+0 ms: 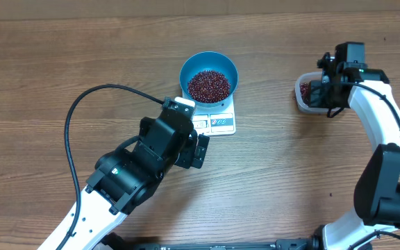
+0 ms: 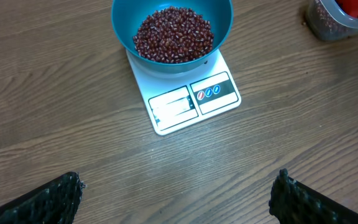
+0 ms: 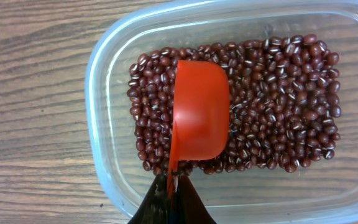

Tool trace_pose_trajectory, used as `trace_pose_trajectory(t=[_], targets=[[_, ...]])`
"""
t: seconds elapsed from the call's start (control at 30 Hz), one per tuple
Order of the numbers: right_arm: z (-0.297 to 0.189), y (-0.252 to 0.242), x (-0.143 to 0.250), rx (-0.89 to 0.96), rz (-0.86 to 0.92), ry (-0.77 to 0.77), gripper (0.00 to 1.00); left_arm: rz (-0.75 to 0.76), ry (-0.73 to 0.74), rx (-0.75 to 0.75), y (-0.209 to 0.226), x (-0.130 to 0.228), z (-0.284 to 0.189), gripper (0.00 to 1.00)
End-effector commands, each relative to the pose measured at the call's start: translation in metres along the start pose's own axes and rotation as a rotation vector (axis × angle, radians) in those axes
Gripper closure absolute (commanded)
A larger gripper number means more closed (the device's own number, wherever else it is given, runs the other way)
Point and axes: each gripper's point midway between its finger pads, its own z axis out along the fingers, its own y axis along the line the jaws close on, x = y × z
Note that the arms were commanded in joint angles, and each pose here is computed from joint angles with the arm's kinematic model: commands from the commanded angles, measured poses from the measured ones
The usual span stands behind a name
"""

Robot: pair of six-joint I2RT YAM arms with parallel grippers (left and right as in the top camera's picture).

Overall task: Scoop item into bowl and weigh 150g on scale
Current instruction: 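Lower the red scoop into the beans and drag it to fill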

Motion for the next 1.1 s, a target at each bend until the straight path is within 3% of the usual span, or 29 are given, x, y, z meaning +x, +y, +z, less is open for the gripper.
trace_pose_trajectory(t=[0.0,0.47,1.07], targets=[[0.0,-0.001,-0.003,-0.046,0.05,-0.008,0.96,0.019,0.004,0.003,-0.001,0.0,0.002,0.0],[-0.018,-0.002,-0.011,-0.352,0.178,-0.066,0.96,0.019,0.004,0.003,-0.001,0.0,0.002,0.01],[-0.041,-0.03,-0.019,-0.242,0.284,-0.131,0.96,0.019,0.004,0.003,-0.001,0.0,0.002,0.01]])
